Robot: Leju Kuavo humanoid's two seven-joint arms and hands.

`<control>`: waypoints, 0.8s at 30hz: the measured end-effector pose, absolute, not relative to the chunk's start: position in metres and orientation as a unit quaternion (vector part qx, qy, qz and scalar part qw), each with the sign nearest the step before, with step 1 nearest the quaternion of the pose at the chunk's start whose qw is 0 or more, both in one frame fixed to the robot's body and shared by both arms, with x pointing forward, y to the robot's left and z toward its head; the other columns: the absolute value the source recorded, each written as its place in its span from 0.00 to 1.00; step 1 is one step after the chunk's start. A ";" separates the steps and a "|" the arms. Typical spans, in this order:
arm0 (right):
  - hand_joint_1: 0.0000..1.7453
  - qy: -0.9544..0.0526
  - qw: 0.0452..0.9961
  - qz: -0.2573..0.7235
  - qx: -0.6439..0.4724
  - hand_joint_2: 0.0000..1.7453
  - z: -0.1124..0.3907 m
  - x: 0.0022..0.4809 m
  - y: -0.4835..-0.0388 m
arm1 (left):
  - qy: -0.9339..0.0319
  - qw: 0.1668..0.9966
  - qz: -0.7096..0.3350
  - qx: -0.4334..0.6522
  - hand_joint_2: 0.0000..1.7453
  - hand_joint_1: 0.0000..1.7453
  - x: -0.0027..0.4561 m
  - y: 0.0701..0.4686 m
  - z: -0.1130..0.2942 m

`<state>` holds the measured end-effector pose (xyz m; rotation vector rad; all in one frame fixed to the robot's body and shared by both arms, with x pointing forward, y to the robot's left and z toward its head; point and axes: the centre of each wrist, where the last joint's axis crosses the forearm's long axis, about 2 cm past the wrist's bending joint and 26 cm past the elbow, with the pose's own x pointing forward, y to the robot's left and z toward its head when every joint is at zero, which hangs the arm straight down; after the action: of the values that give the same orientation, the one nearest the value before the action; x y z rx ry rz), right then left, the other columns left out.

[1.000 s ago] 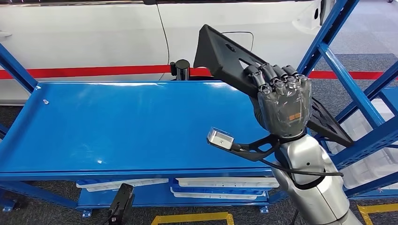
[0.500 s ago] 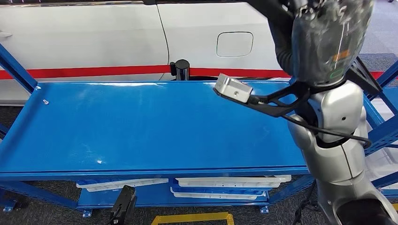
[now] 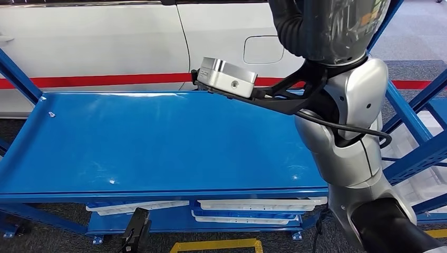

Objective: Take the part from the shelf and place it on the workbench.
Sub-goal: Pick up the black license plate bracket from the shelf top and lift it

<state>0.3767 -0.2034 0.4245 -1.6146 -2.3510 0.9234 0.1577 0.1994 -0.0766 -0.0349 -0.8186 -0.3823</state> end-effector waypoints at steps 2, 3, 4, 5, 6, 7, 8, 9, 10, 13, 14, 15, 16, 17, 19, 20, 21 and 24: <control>1.00 -0.785 0.071 0.310 -0.531 1.00 0.425 0.377 -0.198 | -0.395 0.900 -0.184 -0.016 0.00 0.00 0.158 0.200 -0.077; 1.00 -0.786 0.071 0.310 -0.531 1.00 0.425 0.377 -0.197 | -0.395 0.900 -0.184 -0.015 0.00 0.00 0.158 0.200 -0.077; 1.00 -0.786 0.071 0.311 -0.530 1.00 0.425 0.377 -0.196 | -0.396 0.900 -0.184 -0.015 0.00 0.00 0.158 0.200 -0.077; 1.00 -0.786 0.071 0.312 -0.529 1.00 0.424 0.377 -0.195 | -0.396 0.900 -0.184 -0.014 0.00 0.00 0.158 0.200 -0.077; 1.00 -0.786 0.071 0.312 -0.529 1.00 0.424 0.378 -0.195 | -0.396 0.900 -0.184 -0.014 0.00 0.00 0.158 0.200 -0.077; 1.00 -0.786 0.071 0.312 -0.529 1.00 0.424 0.378 -0.194 | -0.396 0.900 -0.184 -0.014 0.00 0.00 0.158 0.200 -0.077; 1.00 -0.786 0.071 0.312 -0.528 1.00 0.424 0.378 -0.194 | -0.396 0.900 -0.184 -0.014 0.00 0.00 0.158 0.200 -0.077; 1.00 -0.786 0.072 0.313 -0.528 1.00 0.424 0.378 -0.194 | -0.396 0.900 -0.184 -0.014 0.00 0.00 0.158 0.200 -0.077; 1.00 -0.786 0.072 0.313 -0.528 1.00 0.424 0.378 -0.194 | -0.396 0.900 -0.184 -0.014 0.00 0.00 0.158 0.200 -0.077; 1.00 -0.786 0.073 0.314 -0.528 1.00 0.423 0.378 -0.194 | -0.396 0.900 -0.184 -0.014 0.00 0.00 0.158 0.200 -0.077; 1.00 -0.786 0.073 0.314 -0.528 1.00 0.423 0.379 -0.194 | -0.396 0.900 -0.184 -0.013 0.00 0.00 0.158 0.200 -0.077; 1.00 -0.786 0.073 0.314 -0.528 1.00 0.423 0.379 -0.194 | -0.396 0.900 -0.184 -0.013 0.00 0.00 0.158 0.200 -0.077; 1.00 -0.786 0.073 0.314 -0.528 1.00 0.423 0.379 -0.194 | -0.396 0.900 -0.184 -0.013 0.00 0.00 0.158 0.200 -0.077; 1.00 -0.786 0.074 0.314 -0.527 1.00 0.423 0.379 -0.194 | -0.396 0.900 -0.183 -0.013 0.00 0.00 0.158 0.200 -0.077; 1.00 -0.789 0.075 0.316 -0.521 1.00 0.423 0.379 -0.192 | -0.395 0.900 -0.181 -0.012 0.00 0.00 0.158 0.201 -0.077; 1.00 -0.792 0.075 0.319 -0.516 1.00 0.423 0.378 -0.190 | -0.395 0.901 -0.180 -0.011 0.00 0.00 0.158 0.201 -0.077; 1.00 -0.795 0.076 0.321 -0.510 1.00 0.423 0.378 -0.188 | -0.394 0.901 -0.178 -0.011 0.00 0.00 0.158 0.202 -0.077; 1.00 -0.803 0.081 0.324 -0.493 1.00 0.422 0.377 -0.178 | -0.392 0.904 -0.172 -0.011 0.00 0.00 0.159 0.204 -0.077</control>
<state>0.3775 -0.1784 0.4218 -1.4735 -2.4016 0.9678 0.1594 0.2038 -0.0768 -0.0228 -0.8093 -0.3550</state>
